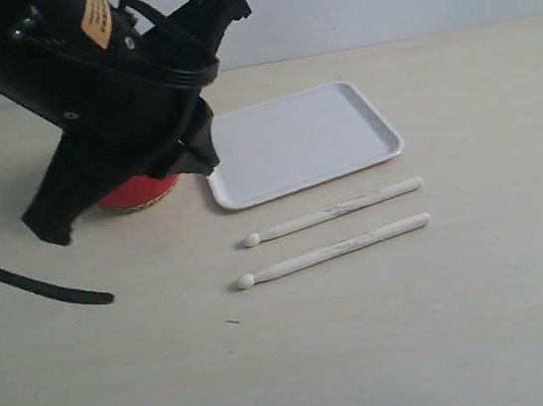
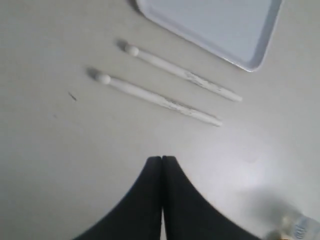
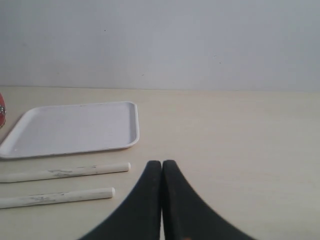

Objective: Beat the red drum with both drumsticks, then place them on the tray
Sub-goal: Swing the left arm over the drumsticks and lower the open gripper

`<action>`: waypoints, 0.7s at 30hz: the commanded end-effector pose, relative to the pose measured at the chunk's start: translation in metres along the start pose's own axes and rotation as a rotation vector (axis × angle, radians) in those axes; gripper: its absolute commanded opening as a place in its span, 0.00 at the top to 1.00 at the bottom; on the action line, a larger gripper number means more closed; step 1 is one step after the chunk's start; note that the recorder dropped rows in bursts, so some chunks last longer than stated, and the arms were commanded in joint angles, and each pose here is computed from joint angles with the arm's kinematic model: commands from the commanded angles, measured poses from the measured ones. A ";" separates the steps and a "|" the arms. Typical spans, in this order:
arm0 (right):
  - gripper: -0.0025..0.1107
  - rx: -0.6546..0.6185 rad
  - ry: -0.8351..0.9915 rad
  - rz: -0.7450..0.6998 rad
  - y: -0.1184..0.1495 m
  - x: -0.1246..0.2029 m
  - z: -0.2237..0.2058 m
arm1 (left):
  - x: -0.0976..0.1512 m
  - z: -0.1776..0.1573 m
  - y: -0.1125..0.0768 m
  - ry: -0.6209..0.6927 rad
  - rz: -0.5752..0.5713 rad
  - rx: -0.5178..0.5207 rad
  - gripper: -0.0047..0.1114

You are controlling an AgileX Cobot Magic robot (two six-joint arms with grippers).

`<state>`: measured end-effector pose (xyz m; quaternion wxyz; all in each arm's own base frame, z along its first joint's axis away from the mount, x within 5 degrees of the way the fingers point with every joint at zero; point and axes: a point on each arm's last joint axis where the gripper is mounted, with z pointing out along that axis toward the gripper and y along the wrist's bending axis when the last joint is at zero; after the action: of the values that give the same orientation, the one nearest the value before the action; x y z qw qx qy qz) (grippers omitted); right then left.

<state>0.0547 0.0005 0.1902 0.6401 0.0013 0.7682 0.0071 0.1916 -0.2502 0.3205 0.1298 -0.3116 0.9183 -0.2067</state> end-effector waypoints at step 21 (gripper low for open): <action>0.98 0.005 -0.003 -0.003 0.000 0.001 0.000 | 0.065 0.086 -0.027 0.265 -0.558 0.015 0.96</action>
<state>0.0547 0.0005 0.1902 0.6401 0.0013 0.7682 0.0071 0.1882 -0.3299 0.2537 -0.0234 -0.4805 0.8300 -0.2823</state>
